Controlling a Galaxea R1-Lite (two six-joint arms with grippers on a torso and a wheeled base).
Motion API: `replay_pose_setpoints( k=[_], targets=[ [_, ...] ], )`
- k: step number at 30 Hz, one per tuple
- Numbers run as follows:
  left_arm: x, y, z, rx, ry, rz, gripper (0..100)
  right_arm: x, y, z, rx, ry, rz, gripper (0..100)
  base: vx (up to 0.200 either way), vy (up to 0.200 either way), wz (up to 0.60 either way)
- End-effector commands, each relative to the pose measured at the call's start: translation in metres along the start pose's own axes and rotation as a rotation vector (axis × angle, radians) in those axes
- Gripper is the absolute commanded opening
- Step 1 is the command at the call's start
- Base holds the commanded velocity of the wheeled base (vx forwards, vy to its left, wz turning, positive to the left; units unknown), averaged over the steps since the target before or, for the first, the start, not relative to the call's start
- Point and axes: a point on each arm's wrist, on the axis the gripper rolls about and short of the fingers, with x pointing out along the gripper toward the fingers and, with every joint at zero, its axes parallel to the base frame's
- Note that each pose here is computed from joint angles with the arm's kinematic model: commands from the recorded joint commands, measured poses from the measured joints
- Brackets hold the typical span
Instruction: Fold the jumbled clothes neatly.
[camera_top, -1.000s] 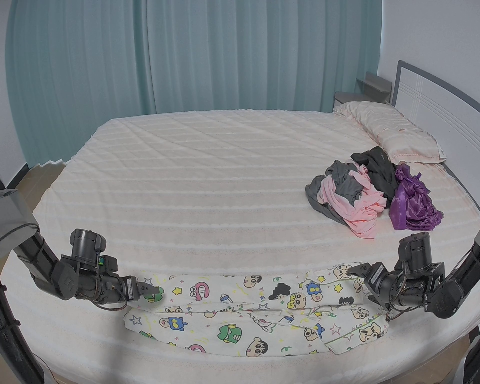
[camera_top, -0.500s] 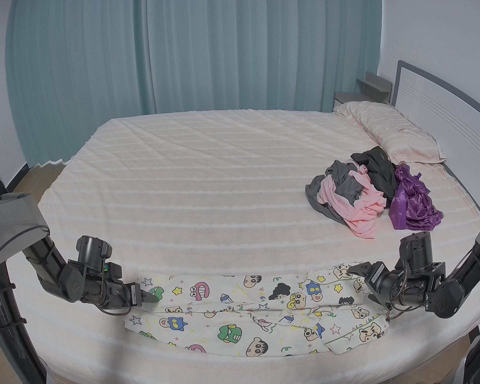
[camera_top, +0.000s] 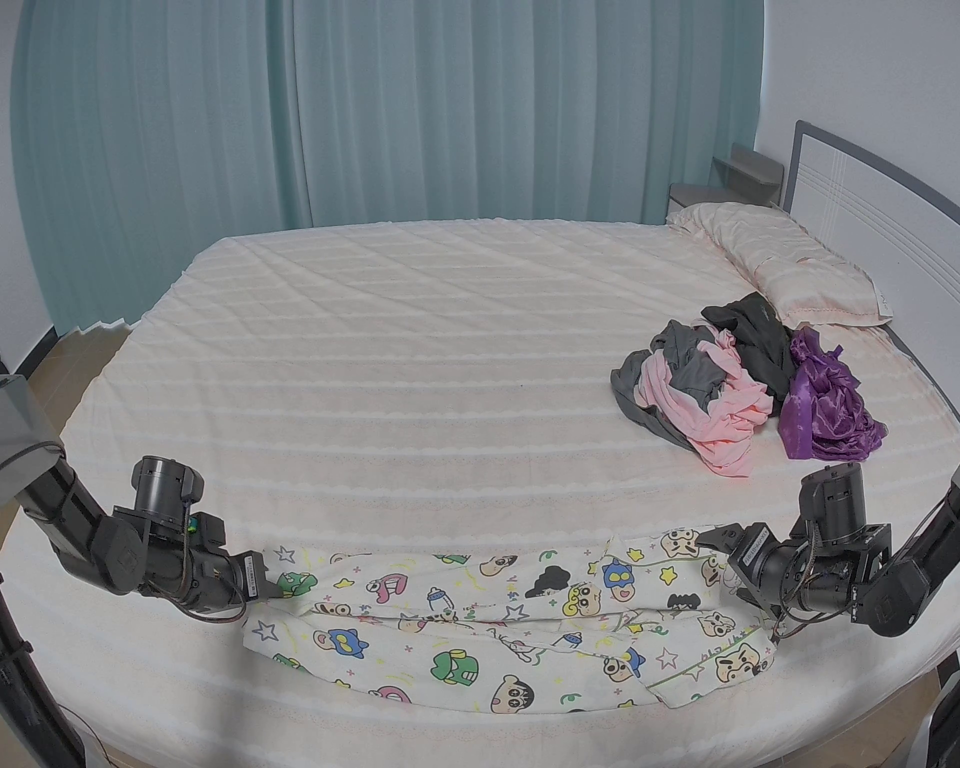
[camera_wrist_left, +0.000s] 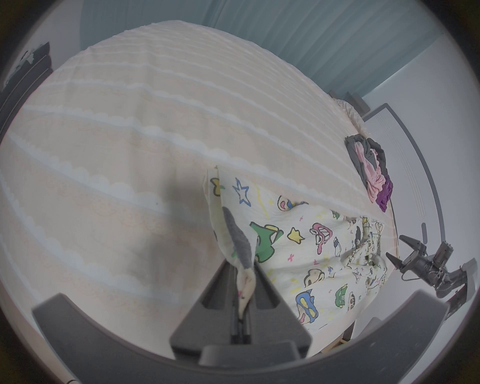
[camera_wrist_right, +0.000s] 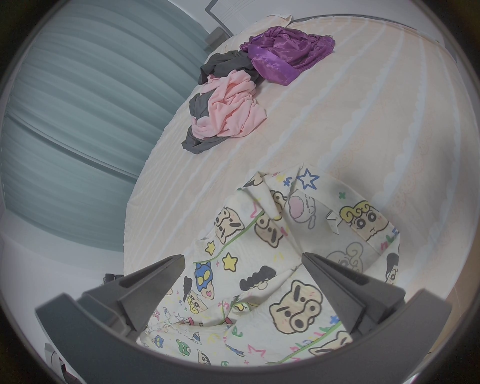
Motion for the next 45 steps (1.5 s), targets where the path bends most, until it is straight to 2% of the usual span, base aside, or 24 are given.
replay_pose_setpoints(
  k=[1, 6, 12, 16, 19, 23, 25, 28, 30, 32, 33, 34, 37, 39, 40, 41, 43, 45],
  targets=[
    [-0.021, -0.001, 0.007, -0.005, -0.063, -0.001, 0, 0.0, 0.0, 0.0, 0.0, 0.0, 0.0, 100, 0.0, 0.0, 0.0],
    [-0.036, 0.012, 0.013, -0.042, -0.105, 0.021, 0, 0.0, 0.0, 0.0, 0.0, 0.0, 0.0, 100, 0.0, 0.0, 0.0],
    [-0.055, 0.025, 0.014, -0.058, -0.104, 0.01, 0, 0.0, 0.0, 0.0, 0.0, 0.001, -0.003, 100, 0.0, 0.0, 0.0],
    [-0.075, 0.047, 0.022, -0.101, -0.165, 0.026, 0, 0.0, -0.001, 0.0, 0.002, -0.001, -0.003, 100, 0.0, 0.0, 0.0],
    [-0.092, 0.075, 0.029, -0.135, -0.211, 0.07, 0, 0.0, -0.001, 0.002, 0.005, -0.005, -0.003, 100, 0.0, 0.0, 0.0],
    [-0.122, 0.099, 0.038, -0.191, -0.273, 0.075, 0, 0.0, -0.001, 0.002, 0.005, -0.005, -0.003, 100, 0.0, 0.0, 0.0],
    [-0.134, 0.107, 0.043, -0.211, -0.29, 0.096, 0, 0.0, -0.002, 0.003, 0.009, -0.009, -0.006, 100, 0.0, 0.0, 0.0],
    [-0.15, 0.109, 0.046, -0.211, -0.302, 0.106, 0, 0.0, -0.002, 0.004, 0.01, -0.011, -0.005, 100, 0.0, 0.0, 0.0],
    [-0.156, 0.101, 0.042, -0.211, -0.288, 0.1, 0, 0.0, -0.002, 0.004, 0.01, -0.011, -0.005, 100, 0.0, 0.0, 0.0],
    [-0.153, 0.08, 0.038, -0.171, -0.257, 0.076, 0, 0.0, -0.002, 0.004, 0.01, -0.011, -0.005, 100, 0.0, 0.0, 0.0],
    [-0.153, 0.08, 0.038, -0.171, -0.257, 0.076, 0, 0.0, -0.002, 0.004, 0.01, -0.011, -0.005, 100, 0.0, 0.0, 0.0],
    [-0.149, 0.058, 0.035, -0.132, -0.229, 0.052, 0, 0.0, -0.002, 0.004, 0.01, -0.011, -0.005, 100, 0.0, 0.0, 0.0],
    [-0.144, 0.024, 0.03, -0.092, -0.209, 0.049, 0, 0.0, -0.002, 0.003, 0.01, -0.01, -0.006, 100, 0.0, 0.0, 0.0],
    [-0.137, -0.006, 0.026, -0.068, -0.196, 0.057, 0, 0.0, -0.002, 0.003, 0.01, -0.01, -0.006, 100, 0.0, 0.0, 0.0],
    [-0.135, -0.016, 0.025, -0.062, -0.196, 0.056, 0, 0.0, -0.002, 0.003, 0.01, -0.01, -0.006, 100, 0.0, 0.0, 0.0],
    [-0.135, -0.016, 0.025, -0.062, -0.196, 0.056, 0, 0.0, -0.002, 0.003, 0.01, -0.01, -0.006, 100, 0.0, 0.0, 0.0],
    [-0.124, -0.057, 0.016, -0.031, -0.182, 0.054, 0, 0.0, -0.002, 0.004, 0.01, -0.011, -0.005, 100, 0.0, 0.0, 0.0],
    [-0.116, -0.083, 0.01, -0.011, -0.18, 0.051, 0, 0.0, -0.002, 0.003, 0.01, -0.01, -0.006, 100, 0.0, 0.0, 0.0]
  ],
)
